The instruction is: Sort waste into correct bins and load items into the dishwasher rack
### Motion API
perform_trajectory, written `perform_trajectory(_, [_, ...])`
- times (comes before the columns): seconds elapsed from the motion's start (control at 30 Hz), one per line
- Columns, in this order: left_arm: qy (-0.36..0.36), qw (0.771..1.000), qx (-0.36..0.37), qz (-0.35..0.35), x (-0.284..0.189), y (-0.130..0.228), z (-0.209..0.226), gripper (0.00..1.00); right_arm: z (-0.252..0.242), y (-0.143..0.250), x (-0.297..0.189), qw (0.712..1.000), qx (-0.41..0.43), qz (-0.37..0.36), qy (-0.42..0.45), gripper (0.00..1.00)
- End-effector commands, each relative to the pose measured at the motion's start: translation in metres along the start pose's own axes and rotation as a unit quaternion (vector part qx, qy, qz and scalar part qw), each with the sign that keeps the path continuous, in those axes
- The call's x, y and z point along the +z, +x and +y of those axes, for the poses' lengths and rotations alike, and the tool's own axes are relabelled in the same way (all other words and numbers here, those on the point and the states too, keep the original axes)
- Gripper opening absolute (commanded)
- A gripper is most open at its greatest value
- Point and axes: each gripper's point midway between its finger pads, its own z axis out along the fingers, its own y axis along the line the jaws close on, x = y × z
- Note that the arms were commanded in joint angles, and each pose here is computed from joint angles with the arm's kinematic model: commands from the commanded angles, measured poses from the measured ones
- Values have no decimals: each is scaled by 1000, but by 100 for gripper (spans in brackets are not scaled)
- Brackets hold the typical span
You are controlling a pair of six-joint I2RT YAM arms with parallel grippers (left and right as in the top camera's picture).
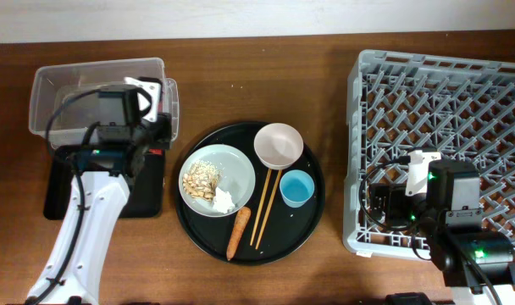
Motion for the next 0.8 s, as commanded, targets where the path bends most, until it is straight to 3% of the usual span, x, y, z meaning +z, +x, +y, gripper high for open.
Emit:
perform_trajectory(0.0, [-41, 988, -28, -147, -11, -72, 37, 0, 0, -7, -4, 1000, 0, -11, -2, 98])
perform_trajectory(0.07, [-66, 981, -35, -181, 9, -87, 56, 1, 0, -7, -4, 1000, 0, -11, -2, 98])
perform_trajectory(0.2, [-93, 979, -40, -179, 103, -69, 71, 1, 0, -7, -4, 1000, 0, -11, -2, 98])
perform_trajectory(0.3, [-94, 979, -41, -175, 135, -55, 72, 20, 2, -6, -4, 1000, 0, -11, -6, 98])
perform_trajectory(0.33, [-96, 979, -42, -174, 136, -53, 74, 59, 2, -6, -4, 1000, 0, -11, -6, 98])
perform_trajectory(0.4, [-98, 979, -43, -176, 134, -55, 76, 80, 2, -6, -4, 1000, 0, -11, -6, 98])
perform_trajectory(0.43, [-95, 980, -42, -170, 129, -55, 74, 99, 2, -6, -4, 1000, 0, -11, -6, 98])
perform_trajectory(0.57, [-75, 993, -34, -82, 70, -36, 53, 99, 1, -6, -4, 1000, 0, -10, -6, 98])
perform_trajectory(0.63, [-34, 999, -11, -13, 16, -10, 9, 99, 1, -6, -4, 1000, 0, -10, -6, 98])
perform_trajectory(0.67, [8, 999, 9, 39, 2, 15, -24, 99, 2, -6, -4, 1000, 0, -10, -8, 98])
perform_trajectory(0.7, [95, 990, 25, 106, -3, 50, -69, 99, 3, -6, -4, 1000, 0, -9, -9, 98])
perform_trajectory(0.77, [139, 972, -1, 190, -10, 99, -103, 99, 3, -6, -4, 1000, 0, -9, -10, 98])
